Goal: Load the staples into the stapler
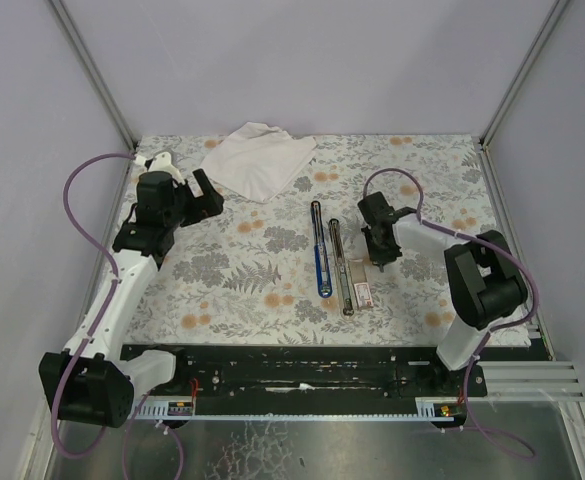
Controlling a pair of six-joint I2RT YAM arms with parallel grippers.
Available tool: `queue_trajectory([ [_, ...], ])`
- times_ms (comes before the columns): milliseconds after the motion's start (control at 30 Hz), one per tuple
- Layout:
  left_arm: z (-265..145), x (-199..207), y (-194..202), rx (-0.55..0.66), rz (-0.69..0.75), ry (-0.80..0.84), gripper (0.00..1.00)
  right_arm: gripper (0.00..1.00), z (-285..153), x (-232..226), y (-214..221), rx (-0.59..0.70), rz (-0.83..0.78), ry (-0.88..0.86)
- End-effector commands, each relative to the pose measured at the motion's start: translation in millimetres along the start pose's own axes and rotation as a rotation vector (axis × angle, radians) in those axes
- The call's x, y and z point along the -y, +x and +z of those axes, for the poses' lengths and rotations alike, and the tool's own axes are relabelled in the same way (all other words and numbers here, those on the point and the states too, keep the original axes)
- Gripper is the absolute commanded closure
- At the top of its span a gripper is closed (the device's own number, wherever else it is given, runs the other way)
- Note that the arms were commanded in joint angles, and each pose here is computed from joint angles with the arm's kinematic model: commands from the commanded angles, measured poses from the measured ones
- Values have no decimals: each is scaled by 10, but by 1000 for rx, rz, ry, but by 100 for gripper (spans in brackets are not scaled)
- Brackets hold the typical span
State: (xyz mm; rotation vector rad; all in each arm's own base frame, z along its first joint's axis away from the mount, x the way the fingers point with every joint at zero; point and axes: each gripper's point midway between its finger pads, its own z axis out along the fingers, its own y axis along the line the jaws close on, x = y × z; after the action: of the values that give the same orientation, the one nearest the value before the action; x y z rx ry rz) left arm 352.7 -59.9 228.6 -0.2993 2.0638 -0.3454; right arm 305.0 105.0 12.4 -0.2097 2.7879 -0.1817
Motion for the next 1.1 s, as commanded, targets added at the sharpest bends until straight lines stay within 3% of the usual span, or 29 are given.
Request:
queue_trajectory([
  [0,28,300,78,-13,-77,159,4,83,-307,-185,-229,107,91,-137],
  [200,29,371,352,-78,-122,191,4,83,-700,-615,-291,167,96,-277],
  [433,17,226,482,-90,-116,134,3,83,-1072,-1579,-205,195,-10,-419],
  [633,9,175,626,-119,-145,122,3,82,-958,-2074,-22,162,-59,-424],
  [900,23,134,858,-172,-183,124,3,80,-743,-2325,186,109,-108,-368],
  [1067,28,127,946,-192,-202,121,3,64,-730,-2350,213,106,-117,-352],
])
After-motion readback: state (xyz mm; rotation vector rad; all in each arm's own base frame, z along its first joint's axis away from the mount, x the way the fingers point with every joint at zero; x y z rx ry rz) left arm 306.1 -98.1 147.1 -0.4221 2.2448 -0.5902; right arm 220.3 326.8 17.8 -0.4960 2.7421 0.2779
